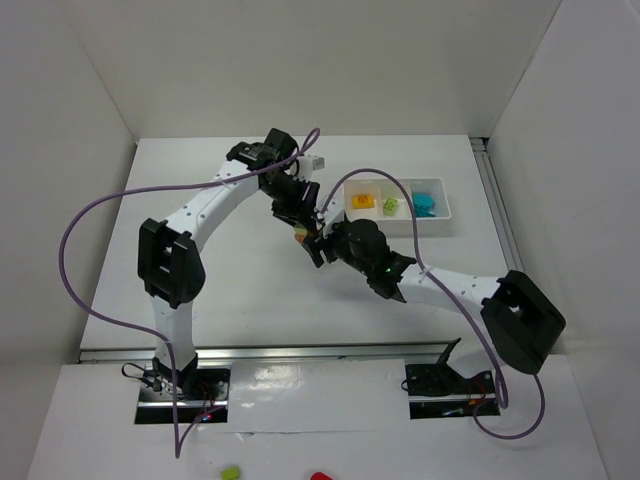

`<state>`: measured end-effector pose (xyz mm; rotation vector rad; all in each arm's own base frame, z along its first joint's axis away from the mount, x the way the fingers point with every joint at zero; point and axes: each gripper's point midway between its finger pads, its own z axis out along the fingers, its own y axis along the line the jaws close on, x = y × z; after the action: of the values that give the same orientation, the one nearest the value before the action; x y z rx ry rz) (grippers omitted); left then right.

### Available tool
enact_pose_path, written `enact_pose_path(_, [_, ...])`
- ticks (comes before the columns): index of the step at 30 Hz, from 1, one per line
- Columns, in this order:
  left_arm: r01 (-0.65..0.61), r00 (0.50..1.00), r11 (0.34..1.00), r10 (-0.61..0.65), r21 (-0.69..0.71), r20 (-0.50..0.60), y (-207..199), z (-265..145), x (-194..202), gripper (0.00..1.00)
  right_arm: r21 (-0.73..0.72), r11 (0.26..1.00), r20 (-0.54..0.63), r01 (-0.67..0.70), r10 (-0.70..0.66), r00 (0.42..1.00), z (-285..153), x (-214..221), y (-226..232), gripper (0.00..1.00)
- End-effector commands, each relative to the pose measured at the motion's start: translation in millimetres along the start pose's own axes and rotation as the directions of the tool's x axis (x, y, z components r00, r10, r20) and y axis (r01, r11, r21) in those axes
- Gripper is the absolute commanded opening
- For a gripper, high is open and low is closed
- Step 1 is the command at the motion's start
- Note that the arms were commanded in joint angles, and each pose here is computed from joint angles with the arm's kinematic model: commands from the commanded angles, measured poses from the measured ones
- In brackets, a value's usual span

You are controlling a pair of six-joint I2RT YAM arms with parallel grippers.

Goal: Sort the legos into containers by color

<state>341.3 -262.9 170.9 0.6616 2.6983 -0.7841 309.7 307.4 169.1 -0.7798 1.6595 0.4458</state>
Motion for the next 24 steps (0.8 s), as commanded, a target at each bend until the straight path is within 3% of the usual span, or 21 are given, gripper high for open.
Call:
enact_pose_path(1, [-0.038,0.998,0.999,0.036,0.036,0.048,-12,-19,-4,0.0,-0.04,0.997,0.16,-0.071,0.076,0.984,12,-45,-3,0.74])
enact_pose_path(6, [-0.038,0.998,0.999,0.036,0.036,0.048,-12,-19,-4,0.0,-0.092,0.992,0.149,-0.083,0.096,0.984,23,-45,4,0.65])
enact_pose_path(14, [-0.043,0.996,0.999,0.041,0.028,0.076,-13,-21,-13,0.0,-0.114,0.989,0.116,-0.092,0.105,0.988,24,-33,9,0.64])
enact_pose_path(16, [-0.031,0.997,0.999,0.029,0.025,0.071,-8,-19,-14,0.0,-0.115,0.988,0.106,-0.102,0.114,0.988,24,-31,10,0.58])
enact_pose_path(20, [-0.03,0.996,0.999,0.028,0.015,0.088,-7,-19,-18,0.0,-0.097,0.988,0.081,-0.124,0.132,0.988,19,-18,9,0.35])
enact_pose_path(24, [-0.001,0.993,1.0,0.0,0.001,0.116,3,-22,-25,0.0,-0.06,0.987,0.063,-0.148,0.151,0.986,10,-11,1,0.25])
